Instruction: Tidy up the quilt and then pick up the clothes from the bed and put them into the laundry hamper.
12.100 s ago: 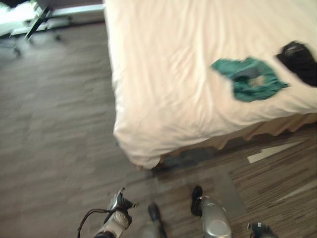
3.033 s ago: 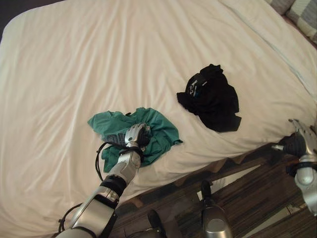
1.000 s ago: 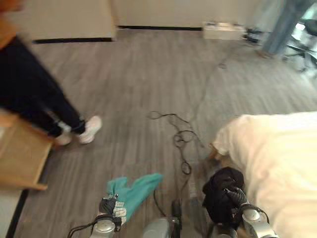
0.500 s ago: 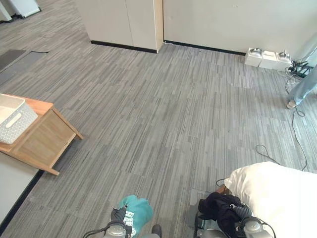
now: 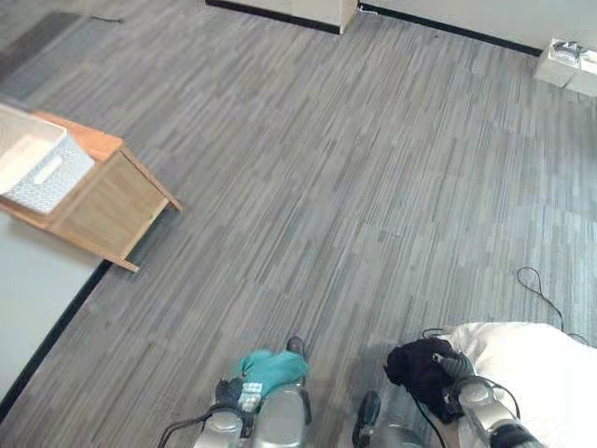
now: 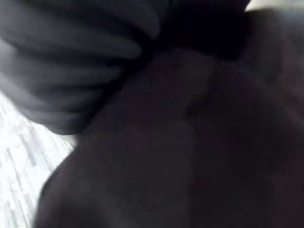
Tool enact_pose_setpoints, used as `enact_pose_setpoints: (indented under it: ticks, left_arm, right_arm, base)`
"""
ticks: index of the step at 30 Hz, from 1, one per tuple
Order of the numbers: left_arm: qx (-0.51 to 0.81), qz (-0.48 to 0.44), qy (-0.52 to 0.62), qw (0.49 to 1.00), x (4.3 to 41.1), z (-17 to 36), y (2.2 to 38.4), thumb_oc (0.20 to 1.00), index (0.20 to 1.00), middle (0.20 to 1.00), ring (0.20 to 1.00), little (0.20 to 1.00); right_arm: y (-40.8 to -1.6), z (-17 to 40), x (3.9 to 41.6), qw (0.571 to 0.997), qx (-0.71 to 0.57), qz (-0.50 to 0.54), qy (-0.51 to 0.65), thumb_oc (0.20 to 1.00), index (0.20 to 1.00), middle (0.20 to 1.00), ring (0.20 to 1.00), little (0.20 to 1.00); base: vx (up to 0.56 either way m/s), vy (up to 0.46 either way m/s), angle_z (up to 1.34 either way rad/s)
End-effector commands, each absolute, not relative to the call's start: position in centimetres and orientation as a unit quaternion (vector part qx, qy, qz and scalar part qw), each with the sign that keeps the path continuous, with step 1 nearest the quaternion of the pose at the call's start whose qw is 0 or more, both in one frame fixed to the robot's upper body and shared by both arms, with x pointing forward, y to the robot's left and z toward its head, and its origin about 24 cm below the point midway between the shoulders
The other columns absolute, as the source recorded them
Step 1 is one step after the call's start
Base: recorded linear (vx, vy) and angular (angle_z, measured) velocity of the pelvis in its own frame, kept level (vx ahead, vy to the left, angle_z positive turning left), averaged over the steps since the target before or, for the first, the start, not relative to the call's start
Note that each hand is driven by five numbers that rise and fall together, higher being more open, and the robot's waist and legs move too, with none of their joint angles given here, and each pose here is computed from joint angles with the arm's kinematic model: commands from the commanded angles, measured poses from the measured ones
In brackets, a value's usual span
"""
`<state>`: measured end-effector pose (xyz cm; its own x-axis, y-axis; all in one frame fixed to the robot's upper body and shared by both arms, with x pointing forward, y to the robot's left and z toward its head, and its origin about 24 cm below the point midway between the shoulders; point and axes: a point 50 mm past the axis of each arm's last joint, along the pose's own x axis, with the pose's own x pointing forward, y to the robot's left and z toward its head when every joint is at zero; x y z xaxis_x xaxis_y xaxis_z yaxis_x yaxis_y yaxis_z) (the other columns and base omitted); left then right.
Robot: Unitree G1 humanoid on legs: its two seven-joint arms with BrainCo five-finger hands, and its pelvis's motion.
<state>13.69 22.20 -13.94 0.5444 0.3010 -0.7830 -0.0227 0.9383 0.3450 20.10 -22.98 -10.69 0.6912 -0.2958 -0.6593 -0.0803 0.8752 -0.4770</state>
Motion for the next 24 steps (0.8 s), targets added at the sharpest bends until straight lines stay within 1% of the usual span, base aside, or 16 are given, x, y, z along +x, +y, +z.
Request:
enact_pose_setpoints:
  ticks: [1,3,6,9,11,12,13,14,17,18,20,24]
  left_arm:
    - [0.186,0.101,0.445,0.870,15.1,-13.1,23.5,0.200,0.200,0.200,0.200,0.200]
    - [0.192,0.103,0.444,0.869,15.5,-13.0,23.7,0.200,0.200,0.200,0.200,0.200]
    - [0.205,0.116,0.422,0.876,16.9,-12.1,24.1,0.200,0.200,0.200,0.200,0.200]
    - [0.214,0.109,0.394,0.887,18.3,-11.3,23.7,0.200,0.200,0.200,0.200,0.200]
    - [0.221,0.105,0.388,0.889,18.6,-11.1,23.7,0.200,0.200,0.200,0.200,0.200]
    - [0.221,0.105,0.388,0.889,18.6,-11.1,23.7,0.200,0.200,0.200,0.200,0.200]
    - [0.241,0.103,0.399,0.879,18.1,-11.4,24.1,0.200,0.200,0.200,0.200,0.200]
    - [0.235,0.109,0.409,0.875,17.5,-11.8,24.2,0.200,0.200,0.200,0.200,0.200]
    - [0.221,0.114,0.422,0.872,16.7,-12.4,23.7,0.200,0.200,0.200,0.200,0.200]
    - [0.201,0.122,0.421,0.876,16.5,-12.4,23.8,0.200,0.200,0.200,0.200,0.200]
    - [0.194,0.127,0.414,0.880,16.7,-12.2,23.7,0.200,0.200,0.200,0.200,0.200]
    - [0.212,0.120,0.429,0.870,15.8,-12.8,23.3,0.200,0.200,0.200,0.200,0.200]
  right_arm:
    - [-23.2,-9.4,20.9,0.901,-0.273,-0.049,0.334,0.200,0.200,0.200,0.200,0.200]
    - [-22.8,-9.3,21.2,0.904,-0.264,-0.051,0.333,0.200,0.200,0.200,0.200,0.200]
    - [-22.7,-8.1,22.5,0.917,-0.254,-0.057,0.301,0.200,0.200,0.200,0.200,0.200]
    - [-22.9,-7.2,23.0,0.926,-0.250,-0.066,0.276,0.200,0.200,0.200,0.200,0.200]
    - [-23.2,-7.2,22.7,0.924,-0.250,-0.075,0.278,0.200,0.200,0.200,0.200,0.200]
    - [-23.2,-7.2,22.7,0.924,-0.250,-0.075,0.278,0.200,0.200,0.200,0.200,0.200]
    - [-23.9,-7.7,22.0,0.915,-0.264,-0.085,0.294,0.200,0.200,0.200,0.200,0.200]
    - [-23.6,-7.8,22.0,0.914,-0.269,-0.069,0.297,0.200,0.200,0.200,0.200,0.200]
    - [-23.4,-7.8,22.0,0.911,-0.283,-0.054,0.295,0.200,0.200,0.200,0.200,0.200]
    - [-24.4,-7.5,21.8,0.908,-0.290,-0.059,0.295,0.200,0.200,0.200,0.200,0.200]
    - [-25.1,-6.6,22.5,0.912,-0.291,-0.068,0.281,0.200,0.200,0.200,0.200,0.200]
    - [-25.1,-6.4,22.8,0.909,-0.306,-0.059,0.276,0.200,0.200,0.200,0.200,0.200]
  base:
    - [0.51,0.195,-0.48]
    - [0.52,0.202,-0.17]
    - [0.67,0.147,0.31]
    - [0.68,-0.104,0.56]
    - [0.61,-0.196,0.94]
    - [0.84,-0.203,1.10]
    - [0.80,-0.198,0.86]
    - [0.97,-0.248,1.09]
    - [0.49,-0.238,0.56]
    - [0.55,-0.505,0.86]
    - [0.56,-0.418,1.05]
    - [0.54,-0.060,-0.04]
